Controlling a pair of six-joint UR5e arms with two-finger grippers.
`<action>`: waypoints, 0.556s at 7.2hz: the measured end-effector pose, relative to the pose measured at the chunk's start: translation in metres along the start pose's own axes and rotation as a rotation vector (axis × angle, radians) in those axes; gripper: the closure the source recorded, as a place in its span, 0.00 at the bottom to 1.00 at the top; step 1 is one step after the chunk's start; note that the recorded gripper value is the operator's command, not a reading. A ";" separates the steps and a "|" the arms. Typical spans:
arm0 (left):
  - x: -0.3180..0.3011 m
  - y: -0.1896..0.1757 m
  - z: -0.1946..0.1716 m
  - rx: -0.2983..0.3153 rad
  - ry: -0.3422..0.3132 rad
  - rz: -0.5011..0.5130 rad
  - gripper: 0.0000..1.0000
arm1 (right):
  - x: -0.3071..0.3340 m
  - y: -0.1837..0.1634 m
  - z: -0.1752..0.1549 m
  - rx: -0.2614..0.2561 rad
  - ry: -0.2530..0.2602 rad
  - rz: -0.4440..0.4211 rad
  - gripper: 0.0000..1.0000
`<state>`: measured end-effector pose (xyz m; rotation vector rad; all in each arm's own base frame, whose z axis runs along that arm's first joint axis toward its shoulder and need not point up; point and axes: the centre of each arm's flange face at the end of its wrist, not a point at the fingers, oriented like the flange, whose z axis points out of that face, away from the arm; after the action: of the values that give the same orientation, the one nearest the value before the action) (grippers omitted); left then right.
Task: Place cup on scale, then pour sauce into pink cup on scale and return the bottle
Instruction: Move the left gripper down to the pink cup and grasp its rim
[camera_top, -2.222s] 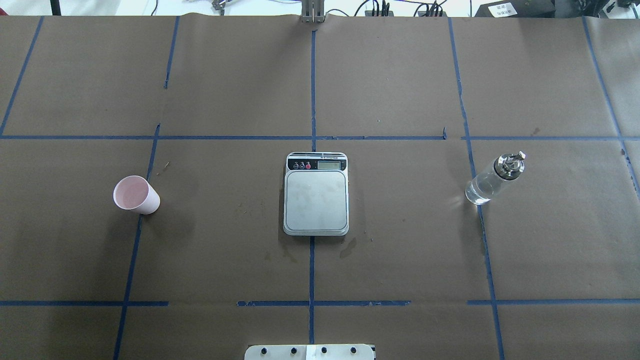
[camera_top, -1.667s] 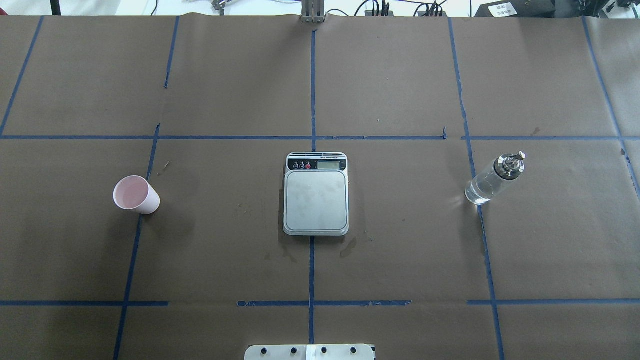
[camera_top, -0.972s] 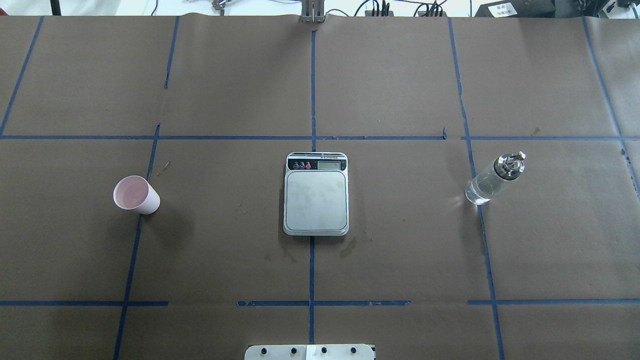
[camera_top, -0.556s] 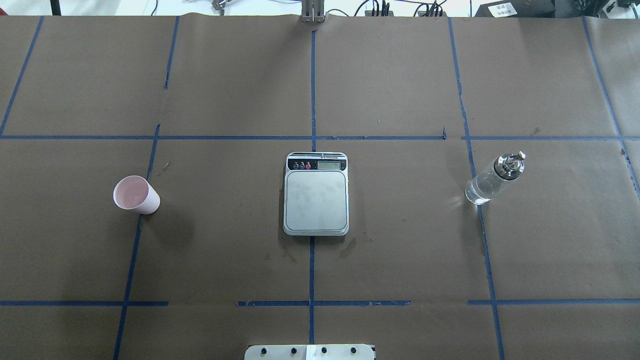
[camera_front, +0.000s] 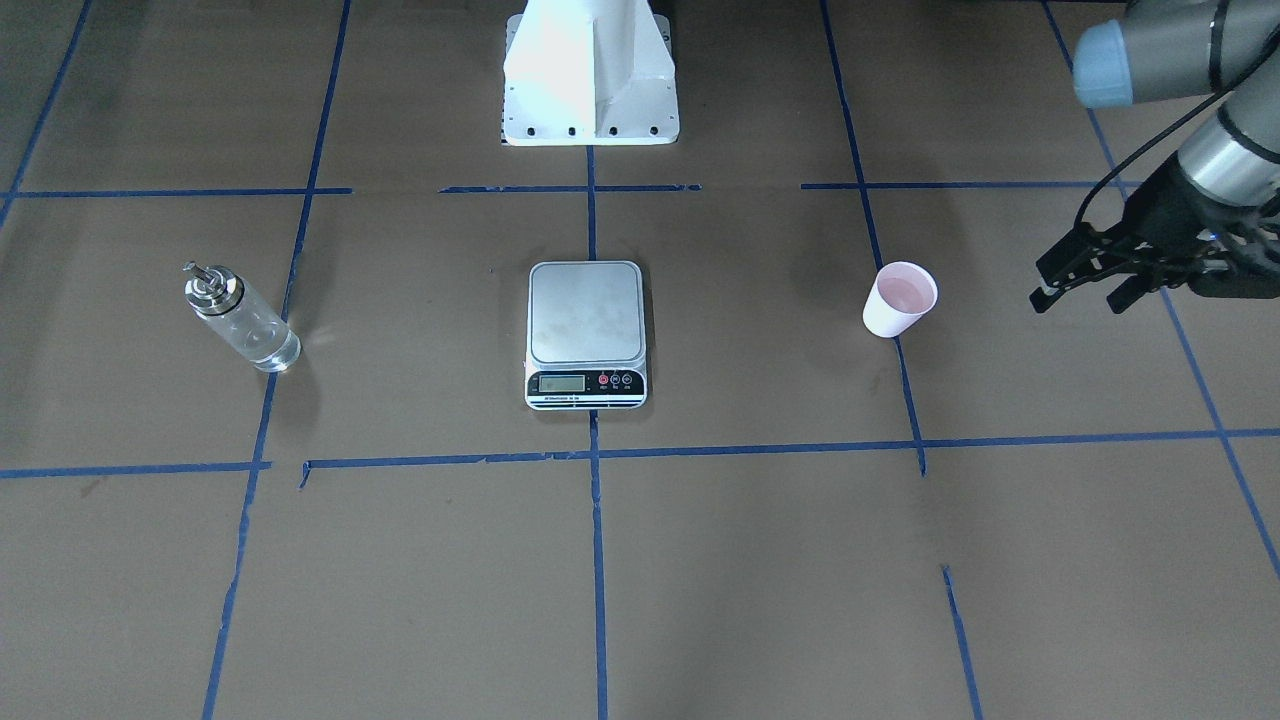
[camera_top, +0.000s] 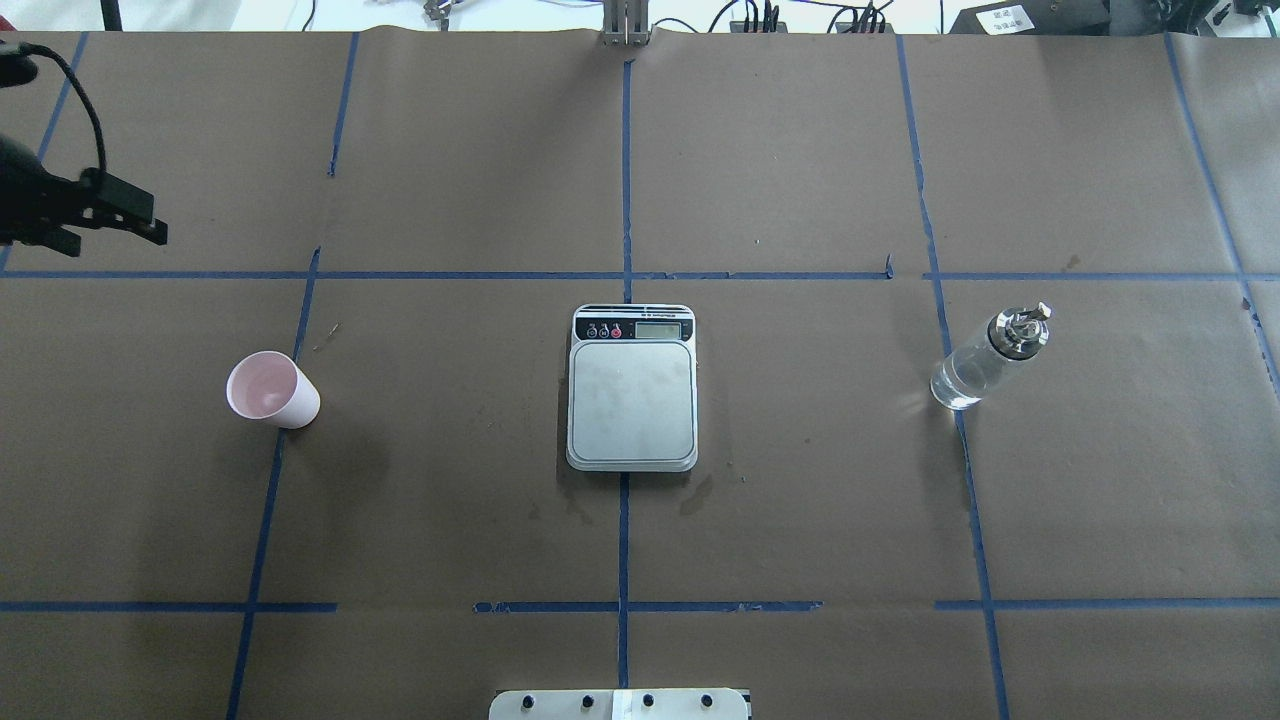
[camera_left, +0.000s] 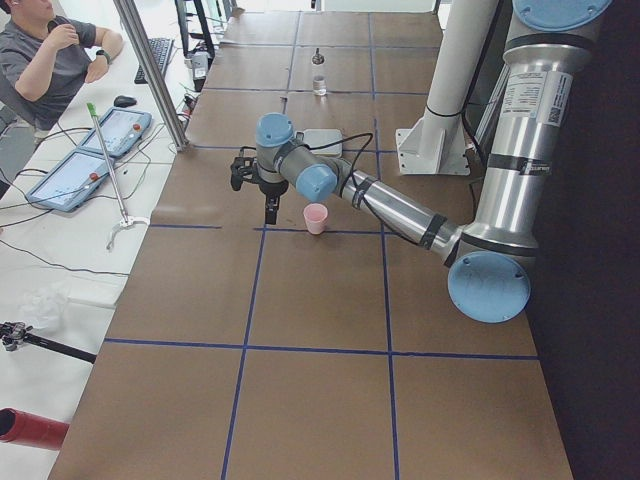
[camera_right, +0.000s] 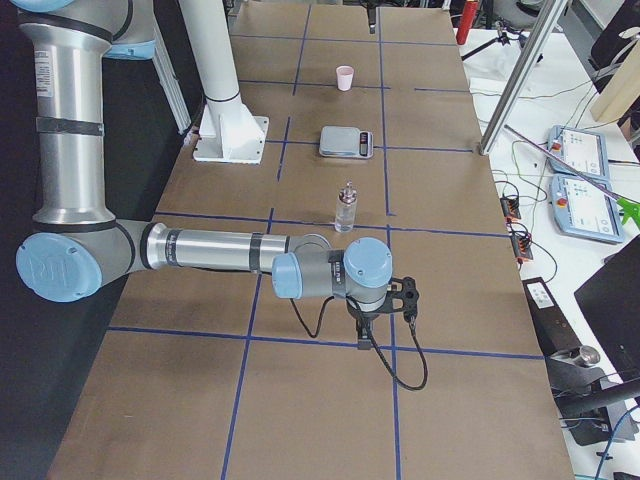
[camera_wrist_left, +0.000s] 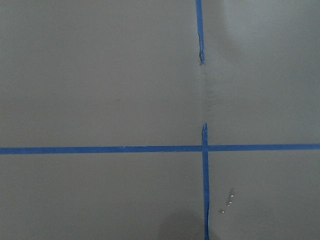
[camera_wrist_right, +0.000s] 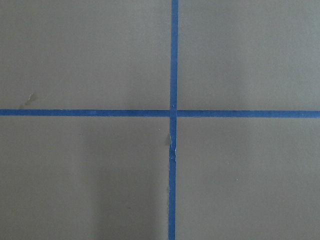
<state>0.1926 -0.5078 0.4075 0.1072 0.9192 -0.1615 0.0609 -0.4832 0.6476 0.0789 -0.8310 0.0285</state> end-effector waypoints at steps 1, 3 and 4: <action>0.014 0.019 0.024 0.005 -0.014 -0.060 0.00 | -0.003 -0.001 0.001 0.000 -0.001 -0.006 0.00; 0.031 0.059 0.062 -0.007 -0.011 -0.145 0.00 | -0.005 -0.003 0.002 -0.001 -0.002 -0.016 0.00; 0.034 0.073 0.074 -0.025 -0.015 -0.155 0.00 | -0.006 -0.004 0.002 0.000 -0.003 -0.016 0.00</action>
<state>0.2840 -0.4507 0.4266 0.0119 0.9144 -0.2944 0.0554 -0.4869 0.6443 0.0853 -0.8336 0.0129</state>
